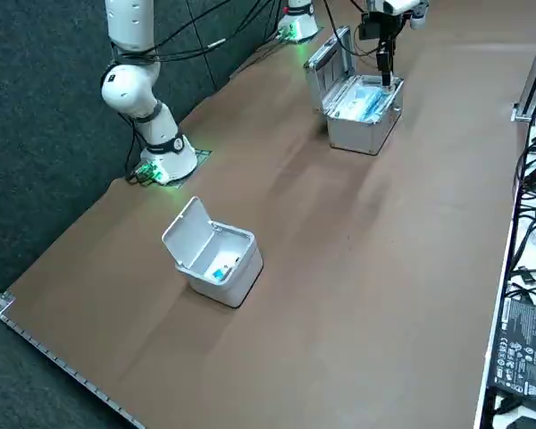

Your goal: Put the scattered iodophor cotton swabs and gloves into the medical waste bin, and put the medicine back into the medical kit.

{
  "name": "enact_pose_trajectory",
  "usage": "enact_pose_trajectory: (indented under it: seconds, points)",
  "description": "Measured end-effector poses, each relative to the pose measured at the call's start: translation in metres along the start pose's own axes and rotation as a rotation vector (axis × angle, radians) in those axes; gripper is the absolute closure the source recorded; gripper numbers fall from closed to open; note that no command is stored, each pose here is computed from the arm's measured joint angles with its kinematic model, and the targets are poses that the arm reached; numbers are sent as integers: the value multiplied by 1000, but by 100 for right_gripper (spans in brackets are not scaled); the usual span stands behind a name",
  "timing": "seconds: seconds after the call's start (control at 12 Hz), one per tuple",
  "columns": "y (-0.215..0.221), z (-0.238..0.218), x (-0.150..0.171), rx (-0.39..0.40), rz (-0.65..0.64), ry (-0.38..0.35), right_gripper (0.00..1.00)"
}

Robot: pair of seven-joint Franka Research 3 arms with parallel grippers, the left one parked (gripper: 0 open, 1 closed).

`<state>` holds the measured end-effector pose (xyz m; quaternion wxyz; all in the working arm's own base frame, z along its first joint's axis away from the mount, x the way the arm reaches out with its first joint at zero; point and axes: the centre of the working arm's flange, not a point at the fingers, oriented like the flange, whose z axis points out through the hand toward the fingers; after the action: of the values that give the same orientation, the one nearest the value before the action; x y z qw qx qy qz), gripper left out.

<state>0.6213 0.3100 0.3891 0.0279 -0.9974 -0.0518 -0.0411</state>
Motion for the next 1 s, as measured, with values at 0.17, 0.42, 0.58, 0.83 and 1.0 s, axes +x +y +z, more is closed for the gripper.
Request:
enact_pose_trajectory:
  seconds: [0.17, 0.42, 0.58, 0.83, 1.0]
  points:
    - [-12, 0, 3, 6, 28, 9, 61]
    - [-26, 12, 6, 7, 52, 2, 61]
    - [-31, 25, 6, 3, 51, -10, 61]
    - [-39, 41, 5, -4, 42, -24, 61]
    - [-44, 40, 5, -15, 27, -17, 61]
